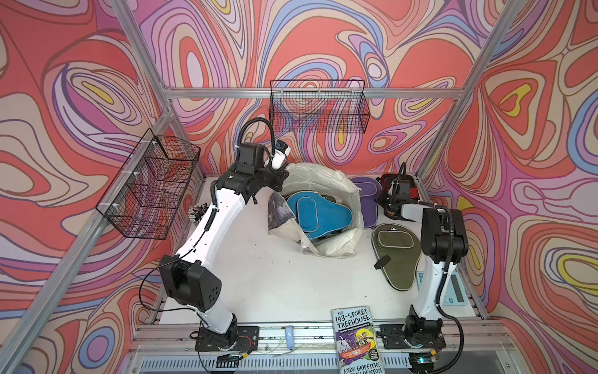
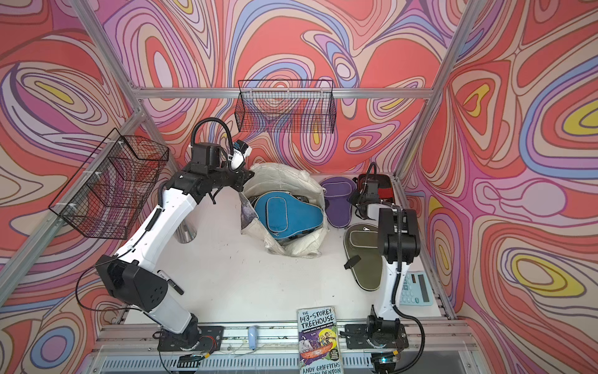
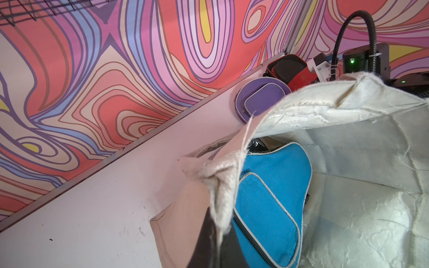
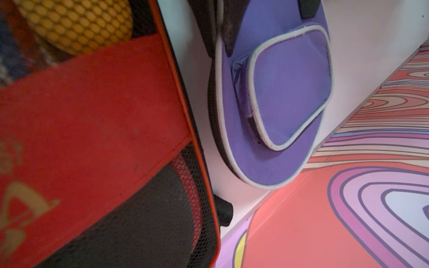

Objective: Remove the ping pong set from the canvas bag
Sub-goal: Place the ping pong set at the center of the board.

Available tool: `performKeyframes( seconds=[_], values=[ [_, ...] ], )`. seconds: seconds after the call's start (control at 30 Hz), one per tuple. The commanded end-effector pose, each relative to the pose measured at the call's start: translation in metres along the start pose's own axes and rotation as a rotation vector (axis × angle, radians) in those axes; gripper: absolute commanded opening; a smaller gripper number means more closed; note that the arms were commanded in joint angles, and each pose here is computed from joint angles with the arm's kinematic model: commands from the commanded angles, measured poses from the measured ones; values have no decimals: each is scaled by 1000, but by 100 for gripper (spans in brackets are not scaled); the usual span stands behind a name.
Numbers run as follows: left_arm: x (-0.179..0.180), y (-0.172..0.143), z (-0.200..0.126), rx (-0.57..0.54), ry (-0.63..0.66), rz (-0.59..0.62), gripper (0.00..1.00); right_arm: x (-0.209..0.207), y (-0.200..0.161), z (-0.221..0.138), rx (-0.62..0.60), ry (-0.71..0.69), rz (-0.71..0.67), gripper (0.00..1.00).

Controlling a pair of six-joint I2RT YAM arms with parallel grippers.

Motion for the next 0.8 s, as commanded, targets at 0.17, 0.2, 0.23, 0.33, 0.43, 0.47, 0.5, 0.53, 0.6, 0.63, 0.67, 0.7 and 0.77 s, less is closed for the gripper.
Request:
performKeyframes(
  seconds=[0.17, 0.2, 0.23, 0.33, 0.43, 0.47, 0.5, 0.53, 0.6, 0.63, 0.67, 0.7, 0.77],
  values=[
    [-7, 21, -19, -117, -34, 40, 0, -3, 9, 3, -14, -34, -8, 0],
    [-7, 21, -19, -119, -34, 42, 0, -2, 10, 2, -15, -35, -10, 0],
    [-7, 21, -19, -118, -33, 41, 0, -2, 11, 1, -15, -36, -10, 0],
    [-7, 21, -18, -117, -37, 42, 0, 0, 13, -2, -21, -37, -15, 5],
    [-7, 20, -17, -119, -42, 42, 0, 2, 16, -6, -29, -26, -18, 18],
    [-7, 20, -16, -118, -43, 42, 0, 4, 18, -9, -33, -21, -19, 23],
    [-7, 20, -16, -119, -42, 41, 0, 5, 19, -10, -38, -17, -21, 27],
    [-7, 20, -16, -119, -41, 42, 0, 6, 21, -12, -42, -15, -21, 29],
    [-7, 18, -15, -119, -44, 42, 0, 9, 25, -18, -55, -8, -29, 32],
    [-7, 19, -16, -123, -42, 43, 0, 10, 26, -20, -58, -7, -29, 32],
    [-7, 18, -16, -122, -42, 43, 0, 11, 28, -22, -63, -1, -32, 33],
    [-7, 18, -17, -124, -42, 42, 0, 13, 31, -25, -69, 2, -36, 33],
    [-7, 17, -17, -126, -43, 43, 0, 16, 35, -30, -79, 9, -40, 33]
  ],
)
Point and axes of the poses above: each gripper's point midway between its finger pads, its own z axis out along the fingers, its own x axis along the line the jaws close on, y = z × x, the point moved 10 cm from there along -z, back along the fingers, and after that the axes turned 10 degrees about -z, right-handed, at the moved point
